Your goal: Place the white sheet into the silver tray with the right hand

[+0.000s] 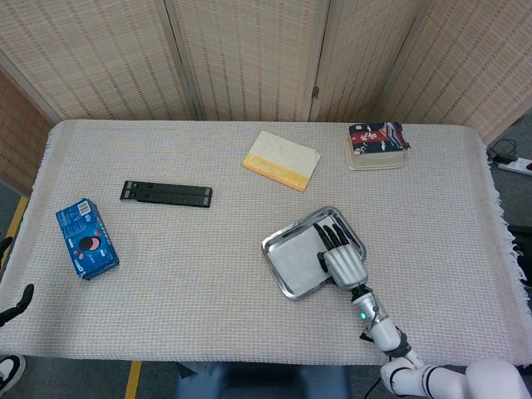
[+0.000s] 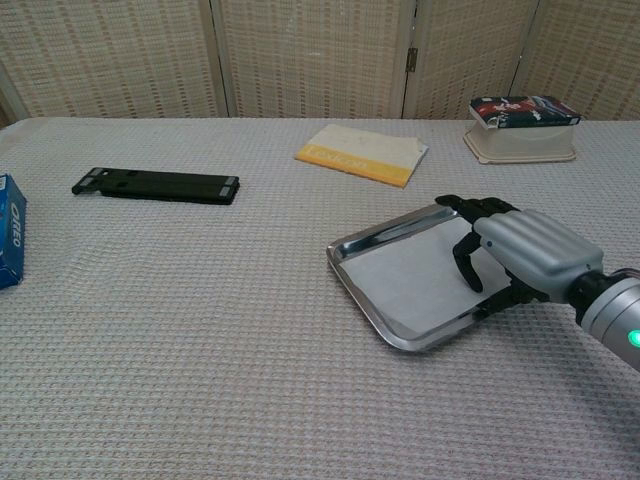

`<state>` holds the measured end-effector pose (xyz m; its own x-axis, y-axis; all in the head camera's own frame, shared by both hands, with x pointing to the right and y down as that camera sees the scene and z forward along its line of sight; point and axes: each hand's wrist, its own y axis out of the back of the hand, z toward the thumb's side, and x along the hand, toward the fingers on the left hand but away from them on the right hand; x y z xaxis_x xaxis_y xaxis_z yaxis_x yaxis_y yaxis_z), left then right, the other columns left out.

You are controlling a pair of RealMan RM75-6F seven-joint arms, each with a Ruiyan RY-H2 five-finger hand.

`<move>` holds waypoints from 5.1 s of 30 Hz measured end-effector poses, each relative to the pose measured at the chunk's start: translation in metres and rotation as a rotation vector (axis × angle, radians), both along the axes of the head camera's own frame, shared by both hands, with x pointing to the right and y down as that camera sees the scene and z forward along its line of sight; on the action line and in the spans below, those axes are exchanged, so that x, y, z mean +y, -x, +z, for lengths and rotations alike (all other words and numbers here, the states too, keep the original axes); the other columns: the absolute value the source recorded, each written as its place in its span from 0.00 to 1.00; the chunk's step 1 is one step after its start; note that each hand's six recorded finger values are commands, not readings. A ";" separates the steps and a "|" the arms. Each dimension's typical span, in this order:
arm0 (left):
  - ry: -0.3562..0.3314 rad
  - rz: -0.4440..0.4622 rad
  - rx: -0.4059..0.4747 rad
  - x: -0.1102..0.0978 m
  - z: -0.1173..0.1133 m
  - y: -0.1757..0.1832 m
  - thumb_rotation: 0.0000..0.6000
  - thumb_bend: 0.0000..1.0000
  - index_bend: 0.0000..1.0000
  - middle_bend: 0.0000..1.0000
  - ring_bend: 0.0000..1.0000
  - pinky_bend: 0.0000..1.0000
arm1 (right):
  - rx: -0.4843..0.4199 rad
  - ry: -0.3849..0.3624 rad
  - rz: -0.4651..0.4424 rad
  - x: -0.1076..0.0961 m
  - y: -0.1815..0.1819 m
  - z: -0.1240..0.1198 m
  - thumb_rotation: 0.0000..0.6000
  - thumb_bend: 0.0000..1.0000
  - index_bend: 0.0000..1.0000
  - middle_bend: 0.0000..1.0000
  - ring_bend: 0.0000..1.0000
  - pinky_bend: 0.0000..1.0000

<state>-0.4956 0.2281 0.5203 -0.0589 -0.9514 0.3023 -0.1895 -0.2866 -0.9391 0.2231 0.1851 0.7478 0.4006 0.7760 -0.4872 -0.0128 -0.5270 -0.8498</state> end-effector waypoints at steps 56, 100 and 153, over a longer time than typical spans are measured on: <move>0.125 0.097 -0.001 0.008 0.016 -0.011 1.00 0.43 0.00 0.00 0.00 0.00 | 0.376 0.420 -0.115 -0.071 0.041 -0.029 1.00 0.23 0.00 0.00 0.00 0.00; 0.134 0.105 -0.016 0.008 0.020 -0.012 1.00 0.43 0.00 0.00 0.00 0.00 | 0.252 0.355 -0.111 -0.068 0.019 -0.055 1.00 0.23 0.00 0.00 0.00 0.00; 0.129 0.095 -0.013 0.005 0.022 -0.011 1.00 0.43 0.00 0.00 0.00 0.00 | 0.288 0.517 -0.168 0.002 -0.054 -0.042 1.00 0.43 0.00 1.00 1.00 1.00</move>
